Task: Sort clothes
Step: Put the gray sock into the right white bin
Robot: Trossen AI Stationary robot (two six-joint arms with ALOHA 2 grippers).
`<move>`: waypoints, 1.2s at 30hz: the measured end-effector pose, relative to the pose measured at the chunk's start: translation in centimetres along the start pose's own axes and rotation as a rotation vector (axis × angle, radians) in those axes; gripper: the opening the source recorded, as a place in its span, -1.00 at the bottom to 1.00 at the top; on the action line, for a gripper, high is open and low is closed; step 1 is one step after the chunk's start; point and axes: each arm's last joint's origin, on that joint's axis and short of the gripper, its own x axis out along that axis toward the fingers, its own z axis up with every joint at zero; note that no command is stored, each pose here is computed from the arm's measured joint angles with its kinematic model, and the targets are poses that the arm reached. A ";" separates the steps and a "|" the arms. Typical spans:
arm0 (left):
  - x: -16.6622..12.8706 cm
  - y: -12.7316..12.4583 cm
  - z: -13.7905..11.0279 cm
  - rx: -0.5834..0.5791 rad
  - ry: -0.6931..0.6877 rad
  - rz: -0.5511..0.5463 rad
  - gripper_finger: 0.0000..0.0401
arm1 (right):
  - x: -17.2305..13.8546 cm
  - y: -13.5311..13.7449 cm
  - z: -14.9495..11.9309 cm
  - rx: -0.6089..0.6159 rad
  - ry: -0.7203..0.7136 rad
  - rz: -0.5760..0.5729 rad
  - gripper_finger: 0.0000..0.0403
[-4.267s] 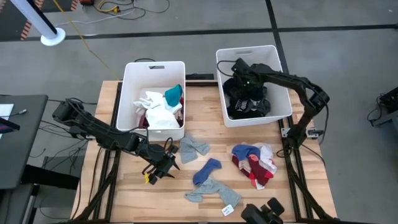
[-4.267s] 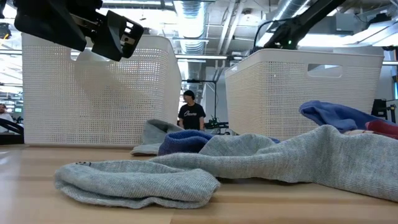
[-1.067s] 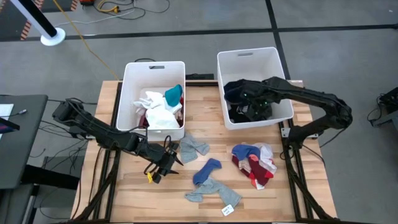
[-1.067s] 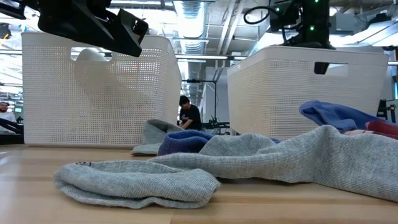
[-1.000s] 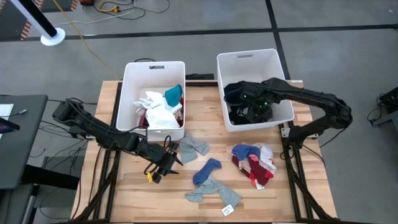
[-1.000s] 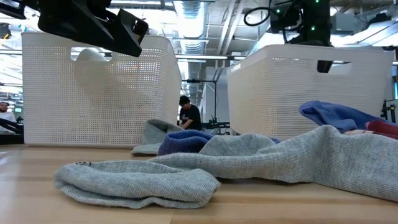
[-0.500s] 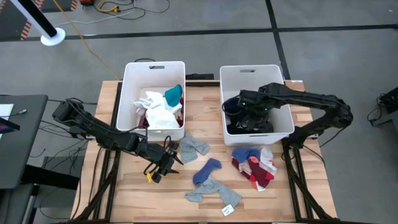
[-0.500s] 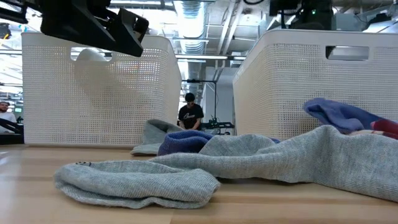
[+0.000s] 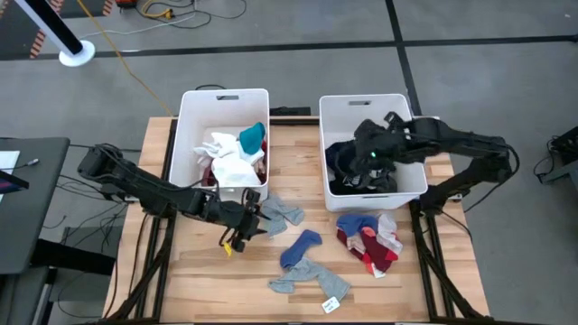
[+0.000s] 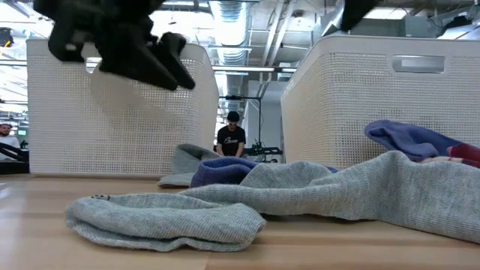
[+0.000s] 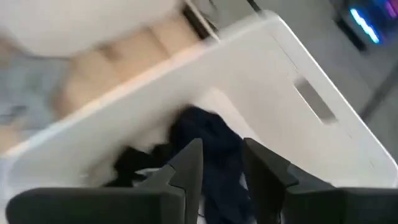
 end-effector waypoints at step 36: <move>10.0 -2.4 -1.3 0.130 0.473 -0.196 -0.20 | -6.4 17.9 -7.1 -0.494 -0.262 0.371 -0.37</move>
